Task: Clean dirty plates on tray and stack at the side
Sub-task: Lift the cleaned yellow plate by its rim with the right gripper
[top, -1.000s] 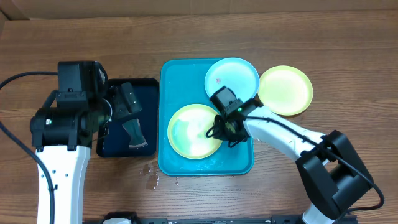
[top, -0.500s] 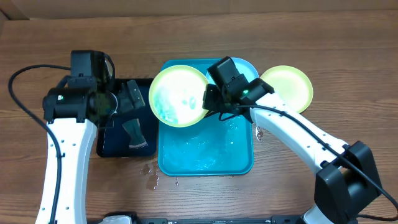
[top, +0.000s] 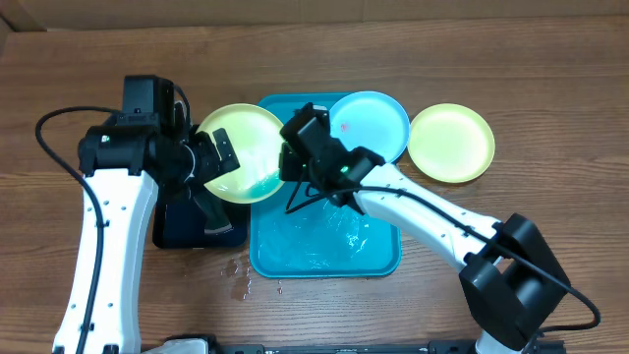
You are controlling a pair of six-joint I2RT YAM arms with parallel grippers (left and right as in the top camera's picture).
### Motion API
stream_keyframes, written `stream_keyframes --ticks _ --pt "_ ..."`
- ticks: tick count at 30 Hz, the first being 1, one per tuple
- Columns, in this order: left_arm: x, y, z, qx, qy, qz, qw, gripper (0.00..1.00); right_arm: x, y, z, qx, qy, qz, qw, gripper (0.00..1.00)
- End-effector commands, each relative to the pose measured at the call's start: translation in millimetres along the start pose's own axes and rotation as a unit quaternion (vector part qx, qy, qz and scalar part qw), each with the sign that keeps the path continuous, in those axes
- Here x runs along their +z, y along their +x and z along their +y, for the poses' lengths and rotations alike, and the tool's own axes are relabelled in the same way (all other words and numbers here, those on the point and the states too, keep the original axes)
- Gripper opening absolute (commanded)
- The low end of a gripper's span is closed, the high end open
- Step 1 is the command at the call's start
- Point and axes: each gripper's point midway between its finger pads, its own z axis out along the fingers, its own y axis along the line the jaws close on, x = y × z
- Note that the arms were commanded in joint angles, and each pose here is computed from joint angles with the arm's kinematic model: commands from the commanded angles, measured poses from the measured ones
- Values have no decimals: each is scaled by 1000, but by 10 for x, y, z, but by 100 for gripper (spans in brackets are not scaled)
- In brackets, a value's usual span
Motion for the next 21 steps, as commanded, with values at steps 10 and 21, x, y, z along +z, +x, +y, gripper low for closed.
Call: stream_keyframes --ticks 10,21 --pt "-1288 386 -1 20 72 -187 979 100 -213 -511 407 -66 30 -202 977 4" --pt "-1445 497 20 24 83 -211 974 100 -739 -1199 971 -270 26 -383 883 4"
